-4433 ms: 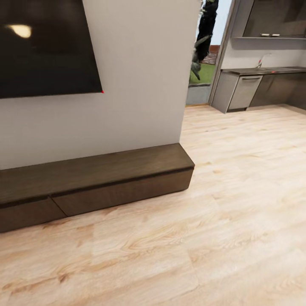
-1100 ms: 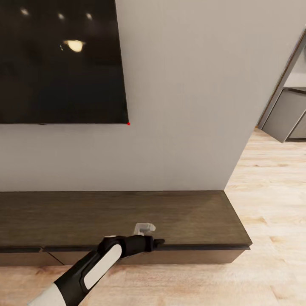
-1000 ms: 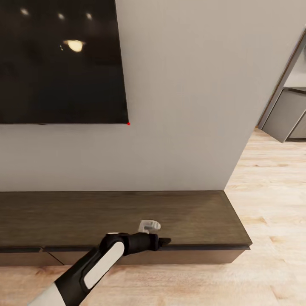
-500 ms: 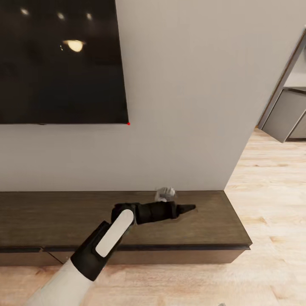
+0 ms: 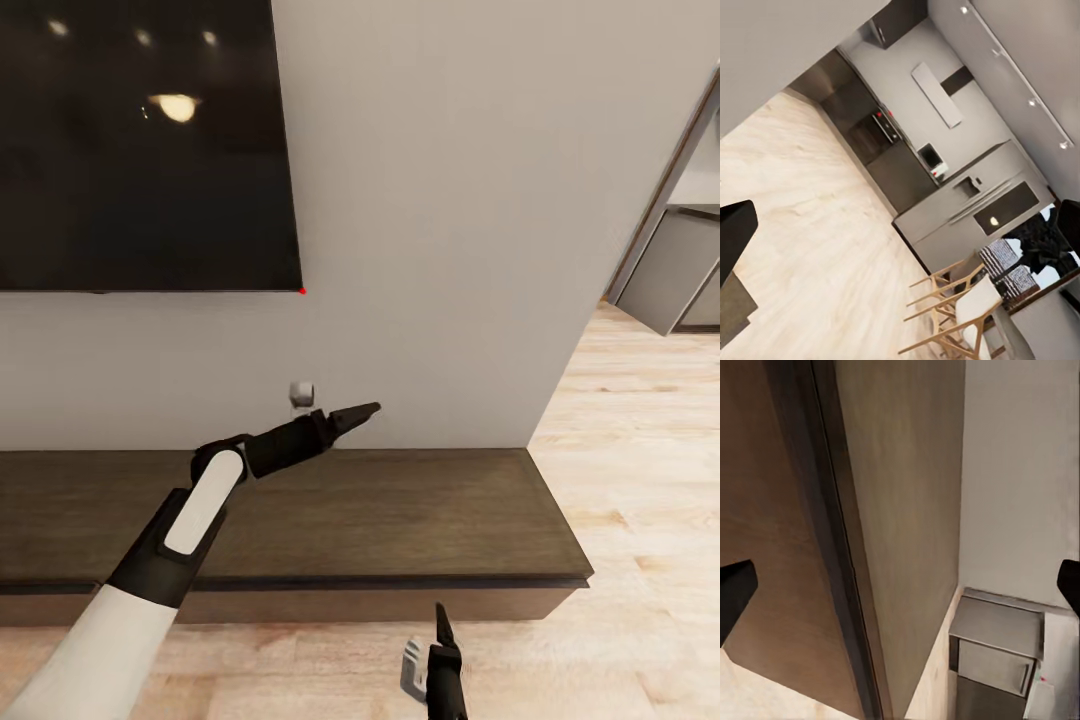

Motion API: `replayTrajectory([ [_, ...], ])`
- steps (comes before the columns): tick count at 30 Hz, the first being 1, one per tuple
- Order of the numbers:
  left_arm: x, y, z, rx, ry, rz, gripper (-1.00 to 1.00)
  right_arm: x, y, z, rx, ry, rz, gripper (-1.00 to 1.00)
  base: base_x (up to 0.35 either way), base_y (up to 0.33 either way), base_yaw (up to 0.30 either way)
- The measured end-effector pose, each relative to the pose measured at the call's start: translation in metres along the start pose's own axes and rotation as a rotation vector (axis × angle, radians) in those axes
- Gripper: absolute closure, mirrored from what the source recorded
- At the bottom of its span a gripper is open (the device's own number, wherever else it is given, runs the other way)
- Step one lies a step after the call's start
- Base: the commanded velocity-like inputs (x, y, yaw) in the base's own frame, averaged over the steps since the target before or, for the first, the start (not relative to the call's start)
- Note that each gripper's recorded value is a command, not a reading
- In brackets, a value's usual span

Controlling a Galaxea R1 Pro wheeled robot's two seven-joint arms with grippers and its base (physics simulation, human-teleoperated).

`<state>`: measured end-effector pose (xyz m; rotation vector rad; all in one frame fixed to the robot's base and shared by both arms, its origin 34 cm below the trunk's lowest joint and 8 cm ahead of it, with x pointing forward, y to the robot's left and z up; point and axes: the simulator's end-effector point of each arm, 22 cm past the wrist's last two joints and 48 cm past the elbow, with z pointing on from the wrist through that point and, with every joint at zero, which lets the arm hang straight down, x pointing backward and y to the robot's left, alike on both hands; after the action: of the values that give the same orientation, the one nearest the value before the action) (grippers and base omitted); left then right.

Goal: Place each of the two pumpkins and all three candles from the living room inside a cabinet in the living room (use any cabinet), then make sure every cabinet is closed, and position the cauldron so it is next to a table in the living room.

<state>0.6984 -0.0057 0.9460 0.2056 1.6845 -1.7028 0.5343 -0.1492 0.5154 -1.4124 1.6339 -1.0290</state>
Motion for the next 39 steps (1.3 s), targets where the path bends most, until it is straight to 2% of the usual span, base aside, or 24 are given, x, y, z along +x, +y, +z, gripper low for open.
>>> replayTrajectory([
  [3,0.000,0.000,0.000,0.001,0.000,0.000,-1.00,-0.013,-0.012,0.000,0.053,-0.052,-0.038,-1.00,0.000,0.000,0.000],
  [7,0.001,0.000,0.002,0.000,0.001,-0.002,-1.00,-0.016,-0.016,-0.001,0.074,-0.076,-0.061,-1.00,0.000,0.000,0.000],
  [17,0.001,0.001,0.003,-0.012,0.003,0.002,-1.00,-0.012,-0.020,0.003,0.089,-0.079,-0.072,-1.00,0.000,0.000,0.000],
  [25,0.002,0.007,0.003,-0.035,0.001,0.003,-1.00,0.024,-0.038,0.026,0.130,-0.050,-0.118,-1.00,0.000,0.000,0.000],
  [29,0.004,0.010,0.003,-0.049,0.007,0.016,-1.00,0.033,-0.042,0.031,0.138,-0.044,-0.128,-1.00,0.000,0.000,0.000],
  [32,0.012,0.014,0.008,-0.061,0.018,0.037,-1.00,0.035,-0.038,0.034,0.140,-0.043,-0.129,-1.00,0.000,0.000,0.000],
  [39,0.023,0.023,0.009,-0.061,0.022,0.043,-1.00,0.036,-0.027,0.039,0.144,-0.041,-0.126,-1.00,0.000,0.000,0.000],
])
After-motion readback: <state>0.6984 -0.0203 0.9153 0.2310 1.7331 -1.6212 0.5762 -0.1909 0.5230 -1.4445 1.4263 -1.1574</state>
